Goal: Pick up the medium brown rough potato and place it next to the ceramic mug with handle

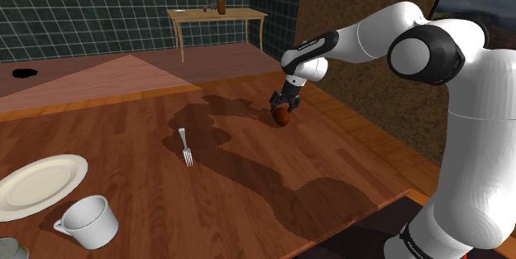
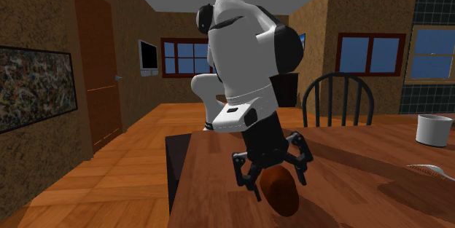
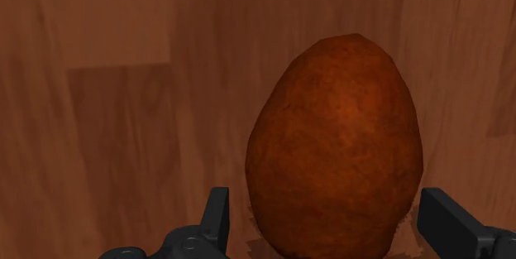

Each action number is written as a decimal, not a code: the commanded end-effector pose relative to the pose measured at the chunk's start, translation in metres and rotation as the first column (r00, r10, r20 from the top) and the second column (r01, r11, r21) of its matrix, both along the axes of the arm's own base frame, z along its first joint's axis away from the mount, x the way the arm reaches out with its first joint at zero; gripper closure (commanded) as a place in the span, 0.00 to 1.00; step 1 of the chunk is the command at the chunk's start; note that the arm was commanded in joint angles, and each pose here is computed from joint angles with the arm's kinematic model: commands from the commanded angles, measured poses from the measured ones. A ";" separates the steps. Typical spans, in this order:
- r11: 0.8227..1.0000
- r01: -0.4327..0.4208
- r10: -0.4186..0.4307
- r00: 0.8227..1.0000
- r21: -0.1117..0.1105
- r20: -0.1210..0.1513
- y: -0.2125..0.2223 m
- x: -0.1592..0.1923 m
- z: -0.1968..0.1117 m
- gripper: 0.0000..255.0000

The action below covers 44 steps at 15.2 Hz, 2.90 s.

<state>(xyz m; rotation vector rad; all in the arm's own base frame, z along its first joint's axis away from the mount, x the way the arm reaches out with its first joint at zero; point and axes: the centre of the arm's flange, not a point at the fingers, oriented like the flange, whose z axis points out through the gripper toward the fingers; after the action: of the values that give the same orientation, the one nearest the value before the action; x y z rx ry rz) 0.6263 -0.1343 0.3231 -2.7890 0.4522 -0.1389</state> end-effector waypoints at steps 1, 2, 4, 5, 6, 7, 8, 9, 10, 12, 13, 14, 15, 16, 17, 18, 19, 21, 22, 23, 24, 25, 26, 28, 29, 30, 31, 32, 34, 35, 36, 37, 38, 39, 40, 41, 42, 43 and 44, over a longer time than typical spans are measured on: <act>1.000 0.000 0.000 1.000 0.000 0.000 0.000 0.000 0.000 0.00; 1.000 0.000 0.000 1.000 0.000 0.000 0.000 0.000 0.000 0.00; 1.000 0.000 0.000 1.000 0.000 0.000 0.000 0.000 0.000 0.00; 1.000 0.000 0.000 1.000 0.000 0.000 0.000 0.000 0.000 1.00; 1.000 0.000 0.000 1.000 0.000 0.000 0.000 0.000 0.000 1.00; 1.000 0.000 0.000 1.000 0.000 0.000 0.000 0.000 0.000 1.00; 1.000 0.000 0.000 1.000 0.000 0.000 0.000 0.000 -0.001 1.00; 1.000 0.000 0.000 1.000 0.000 0.000 0.000 0.000 -0.001 1.00; 1.000 0.000 0.000 1.000 0.000 0.000 0.000 0.000 -0.001 1.00; 1.000 0.000 0.000 1.000 0.000 0.000 0.000 0.000 -0.001 1.00; 1.000 0.000 0.000 1.000 0.000 0.000 0.000 0.000 -0.001 1.00; 1.000 0.000 0.000 1.000 0.000 0.000 0.000 0.000 0.000 1.00; 1.000 0.000 0.000 1.000 0.000 0.000 0.000 0.000 0.005 1.00; 1.000 0.000 0.000 1.000 0.000 0.000 0.000 0.000 0.010 1.00; 1.000 0.000 0.000 1.000 0.000 0.000 0.000 0.000 0.015 1.00; 1.000 0.000 0.000 1.000 0.000 0.000 0.000 0.000 0.021 1.00; 1.000 0.000 0.000 1.000 0.000 0.000 0.000 0.000 0.026 1.00; 1.000 0.000 0.000 1.000 0.000 0.000 0.000 0.000 0.037 1.00; 1.000 0.000 0.000 1.000 0.000 0.000 0.000 0.000 0.042 1.00; 1.000 0.000 0.000 1.000 0.000 0.000 0.000 0.000 0.047 1.00; 1.000 0.000 0.000 1.000 0.000 0.000 0.000 0.000 0.052 1.00; 1.000 0.000 0.000 1.000 0.000 0.000 0.000 0.000 0.058 1.00; 1.000 0.000 0.000 1.000 0.000 0.000 0.000 0.000 0.063 1.00; 1.000 0.000 0.000 1.000 0.000 0.000 0.000 0.000 0.073 1.00; 1.000 0.000 0.000 1.000 0.000 0.000 0.000 0.000 0.079 1.00; 1.000 0.000 0.000 1.000 0.000 0.000 0.000 0.000 0.084 1.00; 1.000 0.000 0.000 1.000 0.000 0.000 0.000 0.000 0.089 1.00; 1.000 0.000 0.000 1.000 0.000 0.000 0.000 0.000 0.095 1.00; 1.000 0.000 0.000 1.000 0.000 0.000 0.000 0.000 0.105 1.00; 1.000 0.000 0.000 1.000 0.000 0.000 0.000 0.000 0.110 1.00; 1.000 0.000 0.000 1.000 0.000 0.000 0.000 0.000 0.116 1.00; 1.000 0.000 0.000 1.000 0.000 0.000 0.000 0.000 0.121 1.00; 1.000 0.000 0.000 1.000 0.000 0.000 0.000 0.000 0.126 1.00; 1.000 0.000 0.000 1.000 0.000 0.000 0.000 0.000 0.132 1.00; 1.000 0.000 0.000 1.000 0.000 0.000 0.000 0.000 0.137 1.00; 1.000 0.000 0.000 1.000 0.000 0.000 0.000 0.000 0.142 1.00; 1.000 0.000 0.000 1.000 0.000 0.000 0.000 0.000 0.147 1.00; 1.000 0.000 0.000 1.000 0.000 0.000 0.000 0.000 0.153 1.00; 1.000 0.000 0.000 1.000 0.000 0.000 0.000 0.000 0.158 1.00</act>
<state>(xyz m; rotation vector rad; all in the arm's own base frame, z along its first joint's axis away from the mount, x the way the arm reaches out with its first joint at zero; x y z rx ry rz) 0.6263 -0.1335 0.4763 -2.7889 0.4522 -0.1397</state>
